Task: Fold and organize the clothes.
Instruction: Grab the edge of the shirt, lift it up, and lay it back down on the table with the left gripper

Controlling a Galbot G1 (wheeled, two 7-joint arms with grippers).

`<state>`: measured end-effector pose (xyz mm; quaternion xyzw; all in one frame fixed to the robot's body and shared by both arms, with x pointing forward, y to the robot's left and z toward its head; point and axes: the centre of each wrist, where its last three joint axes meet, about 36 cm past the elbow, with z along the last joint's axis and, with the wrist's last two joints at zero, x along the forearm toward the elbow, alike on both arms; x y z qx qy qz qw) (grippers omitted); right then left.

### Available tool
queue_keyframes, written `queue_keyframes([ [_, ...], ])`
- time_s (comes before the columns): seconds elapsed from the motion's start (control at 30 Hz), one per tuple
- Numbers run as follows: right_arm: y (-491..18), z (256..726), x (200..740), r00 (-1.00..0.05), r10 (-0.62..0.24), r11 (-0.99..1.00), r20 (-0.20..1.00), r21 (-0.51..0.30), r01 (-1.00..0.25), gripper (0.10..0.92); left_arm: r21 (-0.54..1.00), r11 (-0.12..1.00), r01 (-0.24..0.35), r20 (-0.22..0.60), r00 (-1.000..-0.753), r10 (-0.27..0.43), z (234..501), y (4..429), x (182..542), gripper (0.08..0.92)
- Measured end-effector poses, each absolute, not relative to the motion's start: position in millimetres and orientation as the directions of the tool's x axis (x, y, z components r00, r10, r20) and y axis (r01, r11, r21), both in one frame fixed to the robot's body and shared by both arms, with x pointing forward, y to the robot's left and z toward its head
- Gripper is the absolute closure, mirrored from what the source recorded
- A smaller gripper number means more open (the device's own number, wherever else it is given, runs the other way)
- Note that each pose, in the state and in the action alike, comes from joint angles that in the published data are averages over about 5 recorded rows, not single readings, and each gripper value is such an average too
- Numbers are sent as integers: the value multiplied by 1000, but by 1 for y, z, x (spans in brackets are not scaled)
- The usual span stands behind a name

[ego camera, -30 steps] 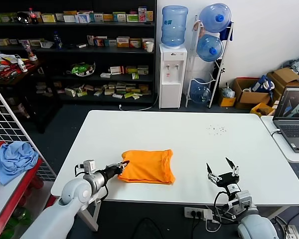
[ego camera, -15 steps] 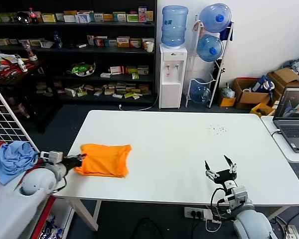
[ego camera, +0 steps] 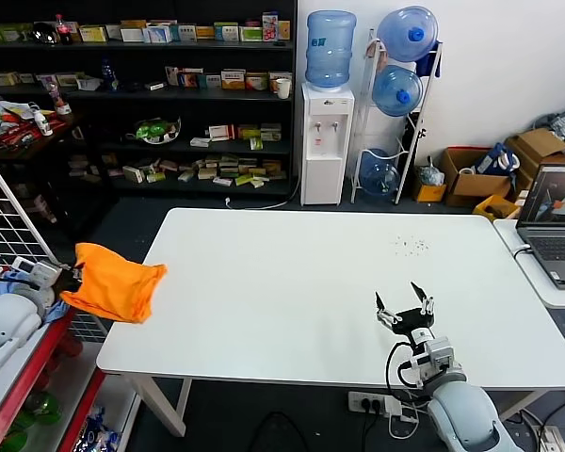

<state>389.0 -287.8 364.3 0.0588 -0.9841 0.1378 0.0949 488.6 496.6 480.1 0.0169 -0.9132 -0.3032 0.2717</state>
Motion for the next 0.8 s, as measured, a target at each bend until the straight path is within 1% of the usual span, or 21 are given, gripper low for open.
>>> queue_keyframes([
  [0.2,-284,361,392,-975,-92,956,203,-256,-143,200,644,754,127,453,-857,-243,499,514,492,870],
  [0.4,-282,359,392,-974,-90,956,207,-257,-143,200,680,723,120,431,-863,-262,506,518,494,870],
  [0.57,-279,357,391,-973,-85,956,213,-258,-140,200,669,733,122,428,-870,-246,499,502,495,870],
  [0.8,-276,353,388,-972,-78,955,222,-261,-137,200,600,788,139,444,-877,-184,478,456,496,870],
])
